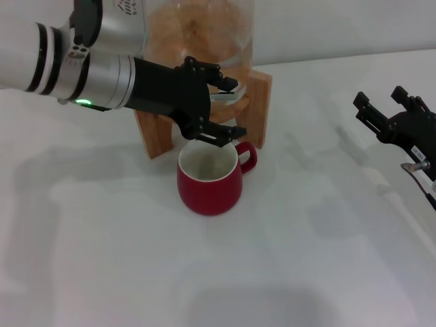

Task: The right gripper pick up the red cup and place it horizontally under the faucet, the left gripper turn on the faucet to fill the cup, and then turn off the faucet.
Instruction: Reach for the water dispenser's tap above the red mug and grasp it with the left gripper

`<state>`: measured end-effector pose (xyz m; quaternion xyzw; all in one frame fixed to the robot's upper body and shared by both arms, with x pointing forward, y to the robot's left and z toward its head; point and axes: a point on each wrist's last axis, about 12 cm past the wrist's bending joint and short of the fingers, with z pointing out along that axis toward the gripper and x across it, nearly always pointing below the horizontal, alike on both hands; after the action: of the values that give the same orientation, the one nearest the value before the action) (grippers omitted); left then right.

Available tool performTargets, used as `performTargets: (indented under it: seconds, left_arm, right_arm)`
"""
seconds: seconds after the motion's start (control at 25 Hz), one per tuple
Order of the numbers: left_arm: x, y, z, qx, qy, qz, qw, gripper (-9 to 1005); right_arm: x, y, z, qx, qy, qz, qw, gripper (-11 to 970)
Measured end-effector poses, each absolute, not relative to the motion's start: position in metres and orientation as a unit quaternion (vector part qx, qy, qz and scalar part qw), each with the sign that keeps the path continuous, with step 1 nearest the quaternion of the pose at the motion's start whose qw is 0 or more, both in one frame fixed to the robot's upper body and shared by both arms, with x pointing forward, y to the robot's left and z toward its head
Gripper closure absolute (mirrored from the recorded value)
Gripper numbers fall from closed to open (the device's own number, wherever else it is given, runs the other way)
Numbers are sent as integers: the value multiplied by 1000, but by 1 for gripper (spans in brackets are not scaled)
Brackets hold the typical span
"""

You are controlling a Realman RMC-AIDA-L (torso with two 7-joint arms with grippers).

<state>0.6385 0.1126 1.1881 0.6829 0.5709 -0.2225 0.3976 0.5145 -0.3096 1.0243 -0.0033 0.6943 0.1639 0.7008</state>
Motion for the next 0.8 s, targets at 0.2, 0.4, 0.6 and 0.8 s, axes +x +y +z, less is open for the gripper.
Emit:
performTargets:
  seconds: [0.2,0.4,0.6,0.8]
  left_arm:
    - [637,112,1188,685,571,-225,393,179]
    - [636,112,1188,683,574,-230,389,178]
    - [635,115,1188,681,576,-230,390,178]
    - [633,120,1190,678,577,-229,393,178]
  right_arm:
    - [514,-310,1024,-4,694,164,701,97]
    - [513,-310,1023,-3,695,163,700,98]
    - [512,-311,1023,-3,695,163,700,98]
    - [512,-310,1023,-3,695,163,700,98]
